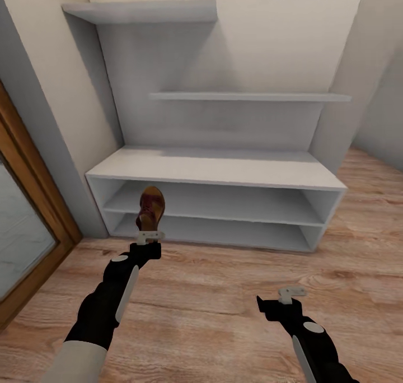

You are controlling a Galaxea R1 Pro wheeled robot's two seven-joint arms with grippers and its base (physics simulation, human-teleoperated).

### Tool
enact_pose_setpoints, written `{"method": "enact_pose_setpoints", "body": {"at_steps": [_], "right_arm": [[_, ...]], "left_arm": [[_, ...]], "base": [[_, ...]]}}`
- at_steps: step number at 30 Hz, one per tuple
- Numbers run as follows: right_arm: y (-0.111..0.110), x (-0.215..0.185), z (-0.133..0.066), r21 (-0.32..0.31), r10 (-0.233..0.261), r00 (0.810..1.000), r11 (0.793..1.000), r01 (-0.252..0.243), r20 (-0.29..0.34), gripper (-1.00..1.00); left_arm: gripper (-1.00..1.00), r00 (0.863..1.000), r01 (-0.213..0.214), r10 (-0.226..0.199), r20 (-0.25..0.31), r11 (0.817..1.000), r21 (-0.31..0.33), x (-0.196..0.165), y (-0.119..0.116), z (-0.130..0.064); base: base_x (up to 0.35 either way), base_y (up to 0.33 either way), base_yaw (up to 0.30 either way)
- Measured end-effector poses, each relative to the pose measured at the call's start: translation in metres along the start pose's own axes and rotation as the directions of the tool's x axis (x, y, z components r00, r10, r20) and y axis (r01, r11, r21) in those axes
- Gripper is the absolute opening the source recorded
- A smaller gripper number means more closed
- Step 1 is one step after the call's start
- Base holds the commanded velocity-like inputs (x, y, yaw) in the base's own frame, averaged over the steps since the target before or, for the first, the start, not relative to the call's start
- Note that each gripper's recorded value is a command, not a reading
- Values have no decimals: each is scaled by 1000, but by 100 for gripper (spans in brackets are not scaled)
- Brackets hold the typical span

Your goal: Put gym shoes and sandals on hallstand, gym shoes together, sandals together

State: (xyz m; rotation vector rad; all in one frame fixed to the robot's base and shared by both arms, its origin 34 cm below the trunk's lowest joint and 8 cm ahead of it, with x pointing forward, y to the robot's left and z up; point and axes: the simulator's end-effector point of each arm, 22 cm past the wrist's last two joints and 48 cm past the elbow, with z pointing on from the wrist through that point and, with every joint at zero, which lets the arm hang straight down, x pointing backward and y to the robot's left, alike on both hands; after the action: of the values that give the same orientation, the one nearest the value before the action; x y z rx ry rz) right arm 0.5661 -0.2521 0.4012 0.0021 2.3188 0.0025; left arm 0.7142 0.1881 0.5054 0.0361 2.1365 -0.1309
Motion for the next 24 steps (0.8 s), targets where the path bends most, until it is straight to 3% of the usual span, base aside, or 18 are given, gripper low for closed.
{"method": "enact_pose_setpoints", "body": {"at_steps": [9, 13, 17, 19, 24], "right_arm": [[0, -1, 0, 0, 0, 1000, 1000, 0, 1, 100], [0, 0, 0, 0, 0, 1000, 1000, 0, 1, 100], [0, -1, 0, 0, 0, 1000, 1000, 0, 1, 100], [0, -1, 0, -1, 0, 1000, 1000, 0, 1, 100], [0, 0, 0, 0, 0, 1000, 1000, 0, 1, 100]], "left_arm": [[-100, 1000, 0, 0, 15, 1000, 3, 1, 0, -1], [-100, 983, -2, 1, 182, 1000, 3, -12, 0, -8], [-100, 960, -1, 1, 281, 1000, 2, -18, 0, -16], [-100, 952, -1, 1, 307, 1000, 1, -21, 0, -18], [-100, 949, -2, 2, 314, 1000, 0, -21, 0, -19]], "base": [[-6, 0, -72], [0, 0, -1], [0, 0, 0], [0, 0, -98], [0, 0, -226]]}}
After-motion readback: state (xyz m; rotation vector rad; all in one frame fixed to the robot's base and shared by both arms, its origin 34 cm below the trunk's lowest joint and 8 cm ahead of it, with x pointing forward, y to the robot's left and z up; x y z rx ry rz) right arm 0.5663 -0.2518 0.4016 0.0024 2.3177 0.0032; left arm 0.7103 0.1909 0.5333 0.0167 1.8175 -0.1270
